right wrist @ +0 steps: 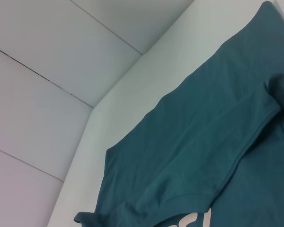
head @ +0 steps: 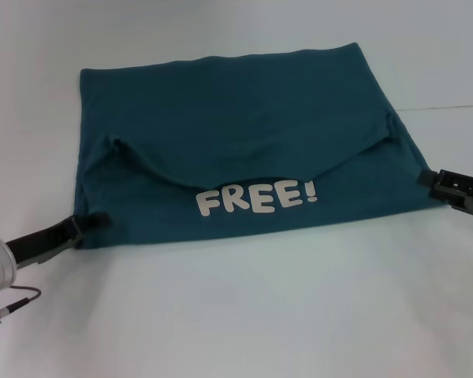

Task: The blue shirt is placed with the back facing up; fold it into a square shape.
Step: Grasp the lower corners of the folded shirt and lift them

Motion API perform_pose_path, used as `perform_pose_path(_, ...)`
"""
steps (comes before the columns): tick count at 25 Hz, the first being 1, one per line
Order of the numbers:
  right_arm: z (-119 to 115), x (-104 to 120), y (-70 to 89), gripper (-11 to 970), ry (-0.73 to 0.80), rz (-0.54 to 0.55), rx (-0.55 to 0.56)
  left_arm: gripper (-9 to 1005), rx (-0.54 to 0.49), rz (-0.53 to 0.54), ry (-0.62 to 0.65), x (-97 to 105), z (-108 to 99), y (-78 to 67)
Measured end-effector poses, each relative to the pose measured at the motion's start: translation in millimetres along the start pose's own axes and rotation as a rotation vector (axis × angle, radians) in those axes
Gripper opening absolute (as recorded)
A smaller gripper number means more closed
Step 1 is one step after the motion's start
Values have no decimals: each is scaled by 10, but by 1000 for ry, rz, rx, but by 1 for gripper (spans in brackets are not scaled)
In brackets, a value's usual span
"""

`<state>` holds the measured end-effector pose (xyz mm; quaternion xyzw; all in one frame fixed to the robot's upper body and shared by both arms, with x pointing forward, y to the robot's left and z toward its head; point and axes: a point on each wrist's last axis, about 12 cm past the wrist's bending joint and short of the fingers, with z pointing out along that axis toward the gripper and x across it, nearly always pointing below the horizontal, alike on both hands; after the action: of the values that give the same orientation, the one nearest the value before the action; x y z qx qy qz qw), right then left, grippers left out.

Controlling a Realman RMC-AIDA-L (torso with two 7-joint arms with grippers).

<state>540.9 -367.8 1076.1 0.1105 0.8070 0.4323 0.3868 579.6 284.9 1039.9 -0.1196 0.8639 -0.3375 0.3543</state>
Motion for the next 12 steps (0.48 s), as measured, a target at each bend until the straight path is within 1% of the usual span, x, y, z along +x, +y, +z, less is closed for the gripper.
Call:
perform_pose_path(5, -1, -2, 7, 580, 1, 0, -5, 544, 1, 1, -6, -13, 4, -16)
perform_pose_path(8, 1, -21, 12, 580, 1, -5, -6, 326, 6, 2, -4, -16, 7, -26)
perform_pose_path(12, 10, -64, 27, 581, 21, -22, -2, 153, 17, 4, 0, -27, 0, -38)
